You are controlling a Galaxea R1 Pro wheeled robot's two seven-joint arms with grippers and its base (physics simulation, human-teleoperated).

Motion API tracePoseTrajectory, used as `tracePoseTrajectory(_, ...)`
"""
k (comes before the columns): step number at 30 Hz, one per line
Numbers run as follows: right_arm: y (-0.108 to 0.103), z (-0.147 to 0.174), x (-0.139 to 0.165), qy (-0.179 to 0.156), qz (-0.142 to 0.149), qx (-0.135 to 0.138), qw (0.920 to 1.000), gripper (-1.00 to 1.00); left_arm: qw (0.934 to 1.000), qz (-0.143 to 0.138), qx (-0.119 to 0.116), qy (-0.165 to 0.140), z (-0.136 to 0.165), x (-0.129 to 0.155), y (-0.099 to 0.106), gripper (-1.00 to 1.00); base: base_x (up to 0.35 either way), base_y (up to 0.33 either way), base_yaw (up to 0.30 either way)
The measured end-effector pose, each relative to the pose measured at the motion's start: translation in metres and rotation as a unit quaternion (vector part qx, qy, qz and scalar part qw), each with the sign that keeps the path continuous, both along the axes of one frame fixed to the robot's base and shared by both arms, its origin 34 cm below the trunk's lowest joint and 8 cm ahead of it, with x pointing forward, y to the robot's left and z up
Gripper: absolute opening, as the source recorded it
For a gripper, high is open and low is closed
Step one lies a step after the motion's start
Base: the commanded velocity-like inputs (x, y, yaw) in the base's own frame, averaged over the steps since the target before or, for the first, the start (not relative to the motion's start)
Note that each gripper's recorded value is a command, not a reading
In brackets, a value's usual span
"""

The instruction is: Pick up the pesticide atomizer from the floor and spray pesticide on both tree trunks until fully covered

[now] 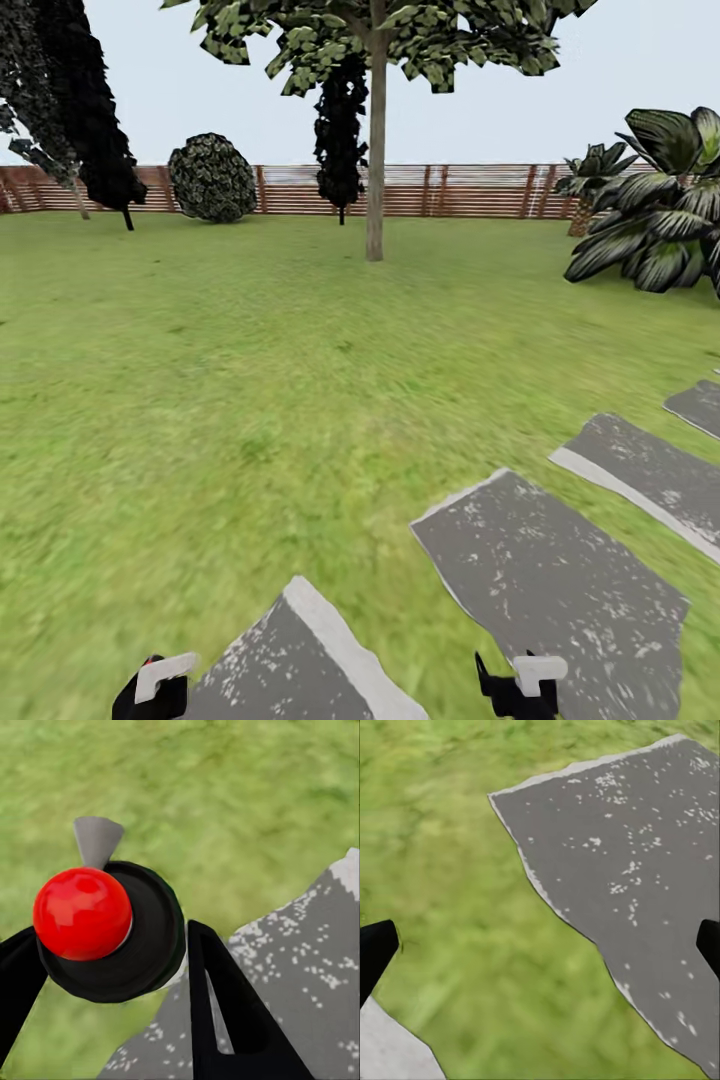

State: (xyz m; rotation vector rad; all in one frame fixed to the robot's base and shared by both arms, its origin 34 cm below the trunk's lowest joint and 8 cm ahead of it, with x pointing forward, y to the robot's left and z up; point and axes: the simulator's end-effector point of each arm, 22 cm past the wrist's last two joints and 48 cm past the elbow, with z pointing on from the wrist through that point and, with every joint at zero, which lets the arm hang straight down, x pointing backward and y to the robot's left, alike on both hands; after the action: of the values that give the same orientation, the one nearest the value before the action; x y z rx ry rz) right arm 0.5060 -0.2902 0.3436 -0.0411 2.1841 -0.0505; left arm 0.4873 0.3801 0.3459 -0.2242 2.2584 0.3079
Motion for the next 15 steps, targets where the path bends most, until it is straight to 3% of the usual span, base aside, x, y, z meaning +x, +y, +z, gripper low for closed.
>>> tracePoseTrajectory(3, -0.0003, 0.0000, 0.0000, 0.000, 0.000, 0.000, 1.0000, 1.00, 1.0000, -0.001, 0.000, 0.000, -0.0001, 0.0001, -0.0003, -1.00, 0.327, 0.040, 0.277)
tracePoseTrajectory(7, -0.0003, 0.0001, 0.0000, 0.000, 0.001, 0.000, 1.0000, 1.00, 1.0000, 0.000, 0.000, 0.000, 0.0000, 0.0001, -0.0003, -1.00, 0.334, 0.010, 0.116)
tracePoseTrajectory(13, -0.0012, 0.0000, -0.0002, 0.000, 0.002, -0.001, 1.0000, 1.00, 1.0000, 0.000, 0.000, 0.000, 0.0000, 0.0001, -0.0002, -1.00, 0.337, 0.001, 0.006)
tracePoseTrajectory(15, -0.0023, 0.0000, -0.0003, 0.001, 0.002, -0.001, 1.0000, 1.00, 1.0000, 0.000, 0.000, -0.001, 0.0002, 0.0003, -0.0001, -1.00, 0.337, 0.000, -0.262)
